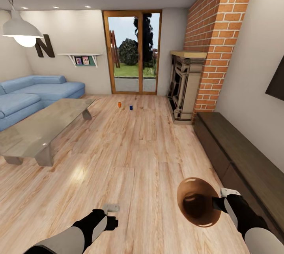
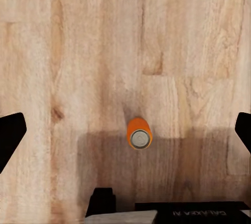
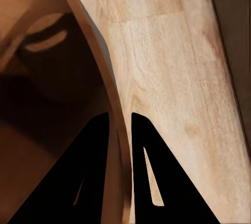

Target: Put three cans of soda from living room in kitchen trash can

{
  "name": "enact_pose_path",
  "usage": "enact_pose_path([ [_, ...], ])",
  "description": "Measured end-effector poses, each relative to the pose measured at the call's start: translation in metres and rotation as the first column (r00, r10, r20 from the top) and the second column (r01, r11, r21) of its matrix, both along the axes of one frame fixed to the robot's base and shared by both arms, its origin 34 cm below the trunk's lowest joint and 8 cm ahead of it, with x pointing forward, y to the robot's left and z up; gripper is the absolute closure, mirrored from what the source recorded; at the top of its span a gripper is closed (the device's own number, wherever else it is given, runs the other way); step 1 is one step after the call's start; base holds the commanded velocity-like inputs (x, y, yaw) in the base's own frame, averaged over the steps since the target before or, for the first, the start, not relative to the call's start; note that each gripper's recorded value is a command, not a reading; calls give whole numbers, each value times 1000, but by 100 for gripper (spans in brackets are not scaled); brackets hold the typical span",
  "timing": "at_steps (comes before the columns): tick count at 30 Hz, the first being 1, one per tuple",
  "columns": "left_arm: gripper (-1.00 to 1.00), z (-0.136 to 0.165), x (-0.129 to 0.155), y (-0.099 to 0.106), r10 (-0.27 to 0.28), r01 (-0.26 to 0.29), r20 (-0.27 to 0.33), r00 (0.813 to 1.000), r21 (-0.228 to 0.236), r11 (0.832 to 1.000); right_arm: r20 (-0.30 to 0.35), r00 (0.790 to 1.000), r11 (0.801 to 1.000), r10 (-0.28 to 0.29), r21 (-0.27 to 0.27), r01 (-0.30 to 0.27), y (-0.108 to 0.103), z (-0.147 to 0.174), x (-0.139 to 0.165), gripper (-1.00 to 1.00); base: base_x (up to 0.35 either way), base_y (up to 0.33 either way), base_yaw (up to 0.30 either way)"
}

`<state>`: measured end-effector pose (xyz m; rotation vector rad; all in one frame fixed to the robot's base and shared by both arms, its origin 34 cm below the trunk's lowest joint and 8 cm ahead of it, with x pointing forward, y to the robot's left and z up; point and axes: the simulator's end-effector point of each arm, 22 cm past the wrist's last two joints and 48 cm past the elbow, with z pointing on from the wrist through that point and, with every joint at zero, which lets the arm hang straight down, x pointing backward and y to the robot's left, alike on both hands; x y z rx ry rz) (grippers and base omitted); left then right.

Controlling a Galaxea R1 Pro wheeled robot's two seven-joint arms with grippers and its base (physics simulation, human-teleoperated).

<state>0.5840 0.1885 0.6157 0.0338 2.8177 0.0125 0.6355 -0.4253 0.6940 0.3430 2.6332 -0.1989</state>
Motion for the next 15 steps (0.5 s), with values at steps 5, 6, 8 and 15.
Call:
enact_pose_path([
  [5, -100, -2, -6, 0, -5, 5, -26, 1000, 0, 1000, 8, 1000, 1000, 0, -5, 0, -2, 4, 3, 100, 0, 9, 0],
  [6, -100, -2, -6, 0, -5, 5, -30, 1000, 1, 1000, 7, 1000, 1000, 1, -6, -1, -2, 3, 3, 100, 0, 3, 0],
  [8, -100, -2, -7, 0, -6, 6, -32, 999, 3, 1000, 7, 1000, 1000, 2, -7, -2, -2, 4, 3, 100, 0, 2, 0],
  [15, -100, -2, -7, 1, -10, 11, -34, 999, 12, 1000, 7, 1000, 1000, 1, -6, -1, -2, 4, 3, 100, 0, 0, 0],
])
